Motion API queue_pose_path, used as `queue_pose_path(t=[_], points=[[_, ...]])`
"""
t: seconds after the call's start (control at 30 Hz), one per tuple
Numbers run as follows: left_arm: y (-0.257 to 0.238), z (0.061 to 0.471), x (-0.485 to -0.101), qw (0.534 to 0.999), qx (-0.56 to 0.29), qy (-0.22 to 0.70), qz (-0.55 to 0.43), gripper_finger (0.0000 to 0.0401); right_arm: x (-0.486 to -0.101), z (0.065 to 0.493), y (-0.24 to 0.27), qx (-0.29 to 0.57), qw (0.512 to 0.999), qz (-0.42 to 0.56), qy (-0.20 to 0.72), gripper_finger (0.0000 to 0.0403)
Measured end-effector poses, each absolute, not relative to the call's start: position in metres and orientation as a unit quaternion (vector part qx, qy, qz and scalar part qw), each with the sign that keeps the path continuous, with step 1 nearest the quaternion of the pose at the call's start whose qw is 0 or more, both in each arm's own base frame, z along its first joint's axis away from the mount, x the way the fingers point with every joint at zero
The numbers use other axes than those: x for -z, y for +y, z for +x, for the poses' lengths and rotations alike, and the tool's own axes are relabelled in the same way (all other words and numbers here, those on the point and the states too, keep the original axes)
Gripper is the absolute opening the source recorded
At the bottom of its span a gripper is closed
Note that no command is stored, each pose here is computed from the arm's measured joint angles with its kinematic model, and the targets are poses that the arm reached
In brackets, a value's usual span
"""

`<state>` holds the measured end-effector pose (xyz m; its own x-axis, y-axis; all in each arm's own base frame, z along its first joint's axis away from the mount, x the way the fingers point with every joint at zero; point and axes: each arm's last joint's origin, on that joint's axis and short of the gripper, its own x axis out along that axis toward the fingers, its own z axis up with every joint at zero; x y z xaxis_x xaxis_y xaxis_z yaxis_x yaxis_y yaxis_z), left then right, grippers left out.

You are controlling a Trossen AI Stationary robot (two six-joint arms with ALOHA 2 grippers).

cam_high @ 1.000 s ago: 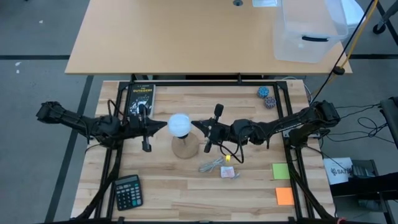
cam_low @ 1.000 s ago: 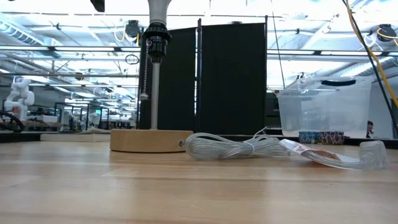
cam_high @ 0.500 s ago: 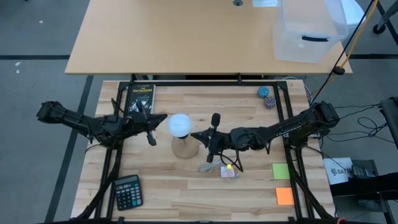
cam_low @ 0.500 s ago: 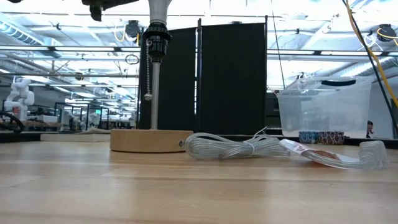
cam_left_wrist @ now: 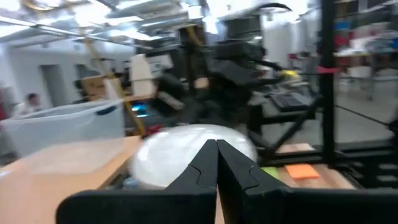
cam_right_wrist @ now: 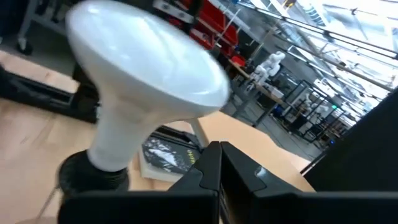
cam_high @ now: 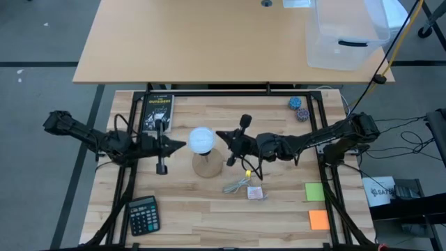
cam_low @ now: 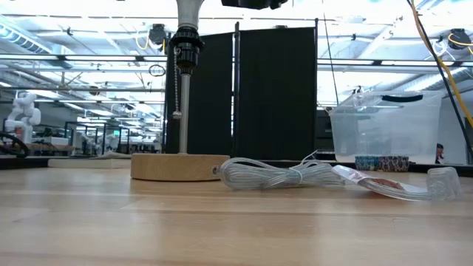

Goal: Screw lightbulb
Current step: Insert the lightbulb into the lamp socket

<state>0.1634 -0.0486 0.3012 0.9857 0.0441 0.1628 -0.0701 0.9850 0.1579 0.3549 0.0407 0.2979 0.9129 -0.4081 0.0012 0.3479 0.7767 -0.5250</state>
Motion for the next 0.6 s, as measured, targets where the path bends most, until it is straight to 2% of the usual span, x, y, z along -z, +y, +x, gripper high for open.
queue_pose_path(t=[0.27,0.6], points=[[-0.055,0.169,-0.295,0.994,-0.008,-0.061,0.091,0.0000,-0.305,0.356,0.035,0.184,0.947,-0.263,0.017,0.0000],[-0.043,0.174,-0.291,0.995,-0.059,-0.040,0.064,0.0000,-0.306,0.356,0.038,0.171,0.950,-0.263,0.007,0.0000]])
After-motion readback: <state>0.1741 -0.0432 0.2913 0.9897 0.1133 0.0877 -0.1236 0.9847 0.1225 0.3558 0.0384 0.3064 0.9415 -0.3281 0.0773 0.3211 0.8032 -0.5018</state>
